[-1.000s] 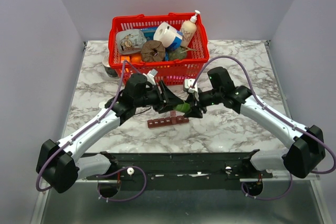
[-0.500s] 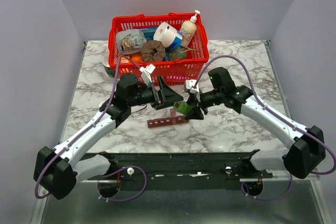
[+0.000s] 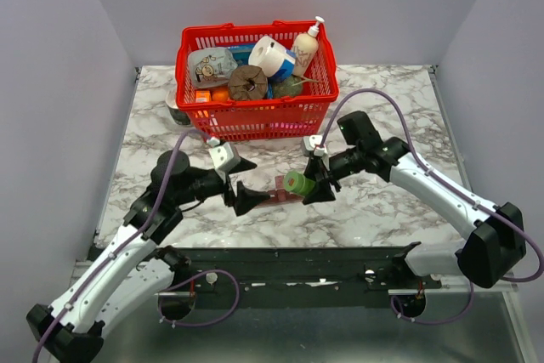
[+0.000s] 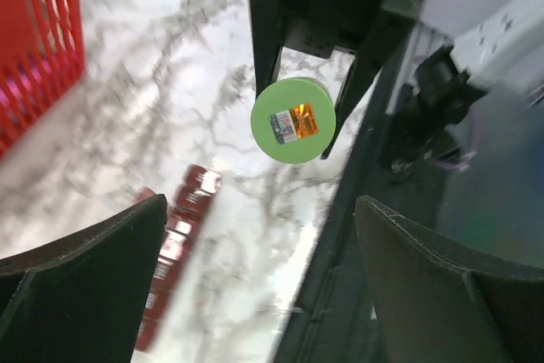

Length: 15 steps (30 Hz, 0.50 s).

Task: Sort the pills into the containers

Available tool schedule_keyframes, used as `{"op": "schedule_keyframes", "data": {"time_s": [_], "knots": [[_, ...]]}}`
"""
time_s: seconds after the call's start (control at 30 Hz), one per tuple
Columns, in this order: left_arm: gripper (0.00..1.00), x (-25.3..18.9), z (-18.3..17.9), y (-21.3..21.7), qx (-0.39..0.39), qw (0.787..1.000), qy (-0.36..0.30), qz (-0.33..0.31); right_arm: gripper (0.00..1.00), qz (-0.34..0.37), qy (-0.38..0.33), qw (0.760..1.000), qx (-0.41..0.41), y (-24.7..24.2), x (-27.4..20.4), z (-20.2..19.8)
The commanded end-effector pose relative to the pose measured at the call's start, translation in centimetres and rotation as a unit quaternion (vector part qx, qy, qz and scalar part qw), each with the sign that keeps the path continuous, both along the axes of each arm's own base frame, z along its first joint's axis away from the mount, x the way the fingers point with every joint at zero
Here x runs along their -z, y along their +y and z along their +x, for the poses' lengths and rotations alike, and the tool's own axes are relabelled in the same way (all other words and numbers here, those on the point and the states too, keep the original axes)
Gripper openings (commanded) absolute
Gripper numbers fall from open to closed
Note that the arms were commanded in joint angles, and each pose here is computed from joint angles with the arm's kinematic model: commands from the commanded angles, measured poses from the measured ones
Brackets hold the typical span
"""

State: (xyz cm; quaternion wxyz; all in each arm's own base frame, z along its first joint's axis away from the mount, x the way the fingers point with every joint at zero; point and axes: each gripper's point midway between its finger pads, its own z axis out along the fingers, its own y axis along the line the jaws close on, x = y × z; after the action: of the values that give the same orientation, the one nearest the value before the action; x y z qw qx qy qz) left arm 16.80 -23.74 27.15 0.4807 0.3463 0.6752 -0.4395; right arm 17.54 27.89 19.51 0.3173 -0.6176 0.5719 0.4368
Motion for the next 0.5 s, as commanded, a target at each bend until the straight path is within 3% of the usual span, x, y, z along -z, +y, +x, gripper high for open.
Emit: {"op": "schedule_keyframes", "data": {"time_s": [0.0, 0.47], "knots": [[0.99, -1.2, -0.6, 0.1, 0.063, 0.964, -0.257, 0.03, 0.03, 0.029, 0.011, 0.998, -0.051, 0.2, -1.4, -1.6], [0.96, 0.0, -1.5, -5.7, 0.155, 0.948, -0.269, 0.07, 0.03, 0.027, 0.024, 0.998, -0.056, 0.3, -1.0, -1.7]]}}
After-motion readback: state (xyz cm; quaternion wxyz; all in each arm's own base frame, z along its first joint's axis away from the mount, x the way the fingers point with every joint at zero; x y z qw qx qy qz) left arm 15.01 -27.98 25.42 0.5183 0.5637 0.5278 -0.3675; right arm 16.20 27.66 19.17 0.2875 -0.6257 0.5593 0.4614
